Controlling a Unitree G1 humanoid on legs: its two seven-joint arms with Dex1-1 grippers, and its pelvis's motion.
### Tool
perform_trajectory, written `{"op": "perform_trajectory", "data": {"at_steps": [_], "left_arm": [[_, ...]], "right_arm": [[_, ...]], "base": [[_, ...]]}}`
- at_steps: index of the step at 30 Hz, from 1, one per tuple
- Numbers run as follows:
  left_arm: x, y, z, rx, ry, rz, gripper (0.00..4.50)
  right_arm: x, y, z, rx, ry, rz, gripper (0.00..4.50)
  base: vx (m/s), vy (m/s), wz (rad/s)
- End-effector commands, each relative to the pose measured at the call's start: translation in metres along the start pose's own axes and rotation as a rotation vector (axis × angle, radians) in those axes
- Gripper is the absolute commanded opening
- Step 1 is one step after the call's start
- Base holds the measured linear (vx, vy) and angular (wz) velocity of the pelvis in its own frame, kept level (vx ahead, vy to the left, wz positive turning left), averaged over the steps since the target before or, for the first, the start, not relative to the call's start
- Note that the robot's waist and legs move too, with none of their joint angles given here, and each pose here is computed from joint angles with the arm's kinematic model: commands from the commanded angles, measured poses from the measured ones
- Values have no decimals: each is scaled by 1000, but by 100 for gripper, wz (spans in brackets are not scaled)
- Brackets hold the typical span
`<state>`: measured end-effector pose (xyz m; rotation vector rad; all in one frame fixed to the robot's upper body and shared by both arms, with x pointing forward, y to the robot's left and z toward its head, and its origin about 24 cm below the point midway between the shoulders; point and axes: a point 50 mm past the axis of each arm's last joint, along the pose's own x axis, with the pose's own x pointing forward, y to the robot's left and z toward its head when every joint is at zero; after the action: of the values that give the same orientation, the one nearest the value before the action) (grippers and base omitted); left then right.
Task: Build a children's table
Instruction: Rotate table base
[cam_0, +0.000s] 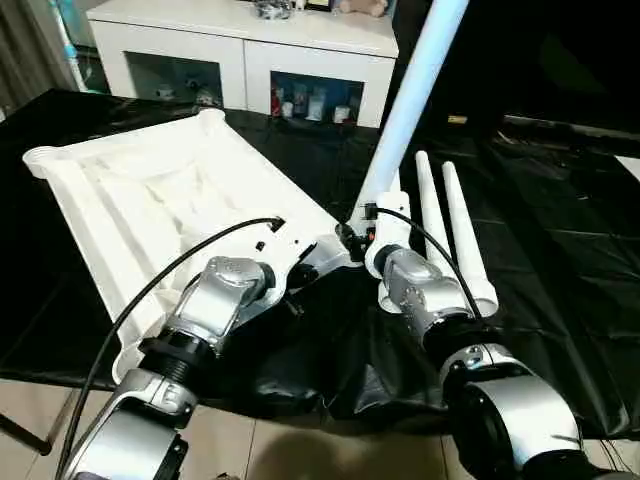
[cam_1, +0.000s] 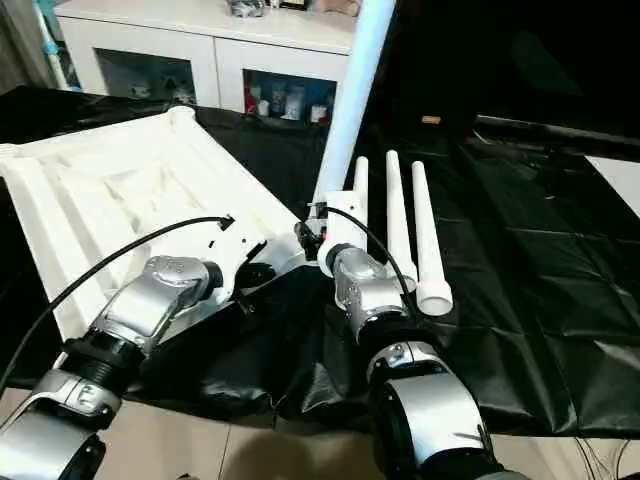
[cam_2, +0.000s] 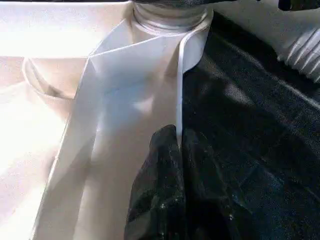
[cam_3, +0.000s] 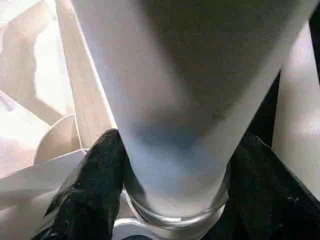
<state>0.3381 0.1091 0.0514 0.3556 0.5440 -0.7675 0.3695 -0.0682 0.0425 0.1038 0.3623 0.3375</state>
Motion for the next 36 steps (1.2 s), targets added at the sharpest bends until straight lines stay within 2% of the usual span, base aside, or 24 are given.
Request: {"op": "perform_trajectory", "data": {"at_steps": [1, 4, 6, 8, 10, 13, 14, 18, 19, 27, 34, 36], "left_arm": [[2, 0, -9, -12, 43, 23, 0], [1, 0, -9, -9, 41, 18, 0], [1, 0, -9, -8, 41, 17, 0], [1, 1, -9, -6, 41, 16, 0], [0, 1, -9, -4, 40, 13, 0], [-1, 2, -9, 2, 42, 8, 0], [-1, 2, -10, 3, 43, 8, 0], [-1, 1, -10, 6, 44, 0, 0], [-1, 1, -10, 7, 44, -1, 0], [-2, 1, -11, 10, 45, -5, 0], [-9, 2, -16, 48, 34, -50, 0], [-15, 6, -21, 61, 37, -57, 0]], "right_arm": [[-1, 20, -31, 34, 151, 106, 264], [-1, 18, -28, 46, 135, 118, 264], [-1, 17, -26, 44, 129, 121, 320], [-1, 16, -24, 40, 124, 124, 320], [0, 15, -22, 32, 117, 130, 351], [0, 13, -16, 26, 88, 141, 362], [0, 13, -16, 27, 86, 141, 390], [0, 10, -12, 25, 70, 146, 407], [0, 10, -11, 20, 64, 147, 435], [-1, 4, -11, -19, 63, 140, 435], [-4, -5, 1, -79, -3, 157, 435], [-7, -12, 8, -124, -20, 187, 435]], "base": [[0, 0, 0], [0, 0, 0], [0, 0, 0], [0, 0, 0], [0, 0, 0], [0, 0, 0], [0, 0, 0], [0, 0, 0], [0, 0, 0], [0, 0, 0], [0, 0, 0], [0, 0, 0]]}}
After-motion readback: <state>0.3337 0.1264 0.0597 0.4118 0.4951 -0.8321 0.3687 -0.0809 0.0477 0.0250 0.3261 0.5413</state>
